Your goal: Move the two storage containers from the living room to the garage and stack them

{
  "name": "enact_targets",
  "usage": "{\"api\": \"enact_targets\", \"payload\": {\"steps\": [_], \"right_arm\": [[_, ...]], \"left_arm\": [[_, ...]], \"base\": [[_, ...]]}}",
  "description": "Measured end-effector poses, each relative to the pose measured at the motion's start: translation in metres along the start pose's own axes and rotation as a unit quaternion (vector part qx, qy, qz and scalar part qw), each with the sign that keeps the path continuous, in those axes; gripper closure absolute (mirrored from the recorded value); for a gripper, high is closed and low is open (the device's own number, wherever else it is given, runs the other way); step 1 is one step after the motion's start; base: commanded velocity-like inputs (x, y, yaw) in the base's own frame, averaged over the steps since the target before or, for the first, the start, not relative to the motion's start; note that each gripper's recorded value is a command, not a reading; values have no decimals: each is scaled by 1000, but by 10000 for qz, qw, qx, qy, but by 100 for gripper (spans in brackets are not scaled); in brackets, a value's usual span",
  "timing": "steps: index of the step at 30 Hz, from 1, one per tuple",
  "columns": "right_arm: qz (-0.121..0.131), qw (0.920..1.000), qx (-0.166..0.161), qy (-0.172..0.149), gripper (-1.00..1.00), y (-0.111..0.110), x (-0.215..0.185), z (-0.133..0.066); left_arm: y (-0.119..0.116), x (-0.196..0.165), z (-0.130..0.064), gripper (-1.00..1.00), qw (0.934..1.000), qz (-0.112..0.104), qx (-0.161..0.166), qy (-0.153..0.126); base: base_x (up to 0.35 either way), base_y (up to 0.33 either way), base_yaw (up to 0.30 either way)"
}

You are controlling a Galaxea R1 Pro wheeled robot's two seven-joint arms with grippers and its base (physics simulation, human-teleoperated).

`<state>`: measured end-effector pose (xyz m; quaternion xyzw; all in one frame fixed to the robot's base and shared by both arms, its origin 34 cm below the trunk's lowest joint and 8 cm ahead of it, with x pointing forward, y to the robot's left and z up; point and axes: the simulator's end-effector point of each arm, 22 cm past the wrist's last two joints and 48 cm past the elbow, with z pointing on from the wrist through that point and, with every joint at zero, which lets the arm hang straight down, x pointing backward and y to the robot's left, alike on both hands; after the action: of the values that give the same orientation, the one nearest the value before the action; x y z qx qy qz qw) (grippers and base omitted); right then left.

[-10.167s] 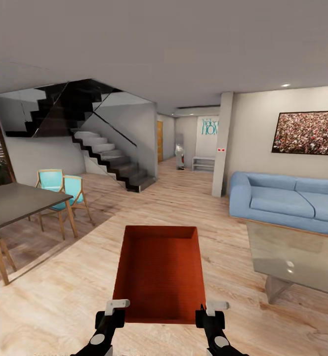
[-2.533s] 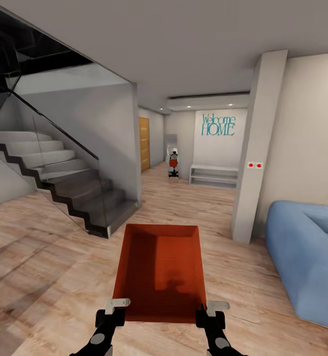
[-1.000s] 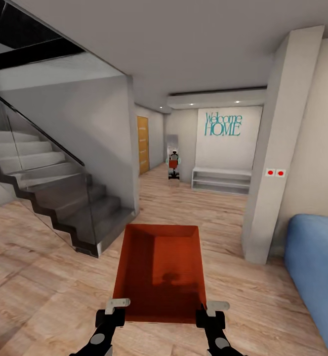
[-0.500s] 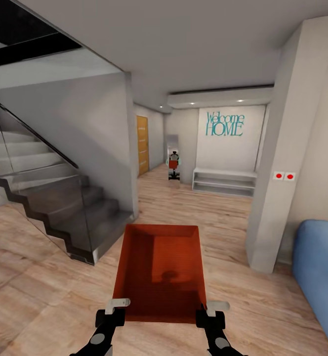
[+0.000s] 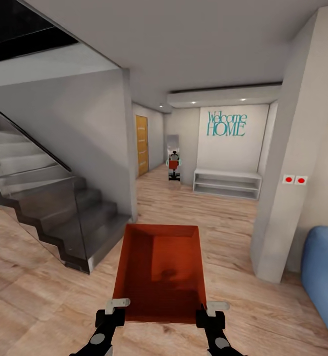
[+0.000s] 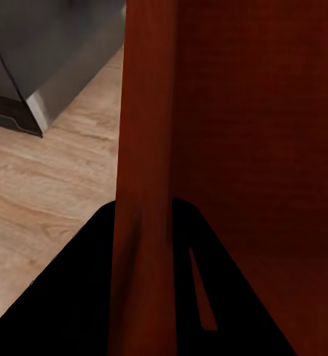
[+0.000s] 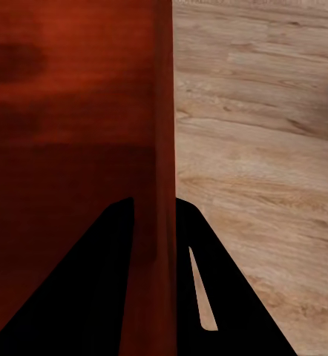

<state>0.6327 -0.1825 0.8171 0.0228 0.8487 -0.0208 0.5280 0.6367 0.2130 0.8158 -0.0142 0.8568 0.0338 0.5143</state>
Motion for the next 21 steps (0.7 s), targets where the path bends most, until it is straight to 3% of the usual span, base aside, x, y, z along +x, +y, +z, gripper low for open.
{"api": "enact_targets", "payload": {"steps": [21], "right_arm": [[1,10000,0,13,100,0,1,0]], "left_arm": [[0,1,0,100,10000,3,1,13]], "base": [[323,0,0]]}}
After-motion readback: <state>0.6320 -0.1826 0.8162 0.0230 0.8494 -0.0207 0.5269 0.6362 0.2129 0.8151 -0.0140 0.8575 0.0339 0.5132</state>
